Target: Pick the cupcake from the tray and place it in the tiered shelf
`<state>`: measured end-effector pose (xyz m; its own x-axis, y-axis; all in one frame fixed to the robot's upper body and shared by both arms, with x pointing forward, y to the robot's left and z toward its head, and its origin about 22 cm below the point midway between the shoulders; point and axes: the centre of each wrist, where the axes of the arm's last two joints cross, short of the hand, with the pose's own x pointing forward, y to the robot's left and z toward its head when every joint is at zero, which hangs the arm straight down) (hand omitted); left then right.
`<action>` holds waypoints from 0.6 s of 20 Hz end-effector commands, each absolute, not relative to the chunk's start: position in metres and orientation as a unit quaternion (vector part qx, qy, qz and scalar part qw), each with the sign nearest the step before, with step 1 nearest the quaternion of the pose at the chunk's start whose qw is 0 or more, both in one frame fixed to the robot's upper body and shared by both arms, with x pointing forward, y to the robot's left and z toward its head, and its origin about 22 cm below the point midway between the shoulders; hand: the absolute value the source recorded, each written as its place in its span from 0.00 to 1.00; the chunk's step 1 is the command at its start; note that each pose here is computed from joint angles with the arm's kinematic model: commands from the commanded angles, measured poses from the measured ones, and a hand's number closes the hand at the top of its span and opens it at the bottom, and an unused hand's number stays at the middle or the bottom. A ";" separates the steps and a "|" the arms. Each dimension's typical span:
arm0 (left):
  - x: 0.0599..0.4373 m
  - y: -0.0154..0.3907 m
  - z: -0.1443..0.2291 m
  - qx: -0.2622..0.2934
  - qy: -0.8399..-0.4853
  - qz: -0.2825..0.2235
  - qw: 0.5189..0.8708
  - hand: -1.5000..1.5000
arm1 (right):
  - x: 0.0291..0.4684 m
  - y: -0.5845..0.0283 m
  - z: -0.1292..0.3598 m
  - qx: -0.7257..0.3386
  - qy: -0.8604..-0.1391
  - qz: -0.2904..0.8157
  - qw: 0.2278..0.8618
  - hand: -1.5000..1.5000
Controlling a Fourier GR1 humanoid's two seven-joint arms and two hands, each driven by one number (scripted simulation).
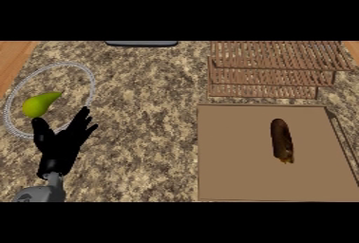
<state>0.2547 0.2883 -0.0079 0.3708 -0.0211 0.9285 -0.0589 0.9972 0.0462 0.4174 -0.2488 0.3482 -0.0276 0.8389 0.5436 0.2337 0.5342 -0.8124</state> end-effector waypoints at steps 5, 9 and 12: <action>0.249 0.292 -0.026 0.030 -0.528 0.014 0.849 0.50 | 0.437 -0.261 0.349 -0.379 -0.689 0.262 0.560 1.00; 0.231 0.292 -0.016 0.030 -0.530 0.012 0.847 0.50 | 0.440 -0.266 0.332 -0.381 -0.693 0.267 0.550 1.00; 0.251 0.291 -0.027 0.037 -0.525 0.019 0.850 0.50 | 0.439 -0.263 0.350 -0.405 -0.671 0.301 0.543 1.00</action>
<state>0.2542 0.2894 -0.0111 0.3796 -0.0165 0.9250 -0.0678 0.9967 0.0456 0.4388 -0.2608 0.3404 -0.0870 0.8414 0.5334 0.2229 0.5383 -0.8127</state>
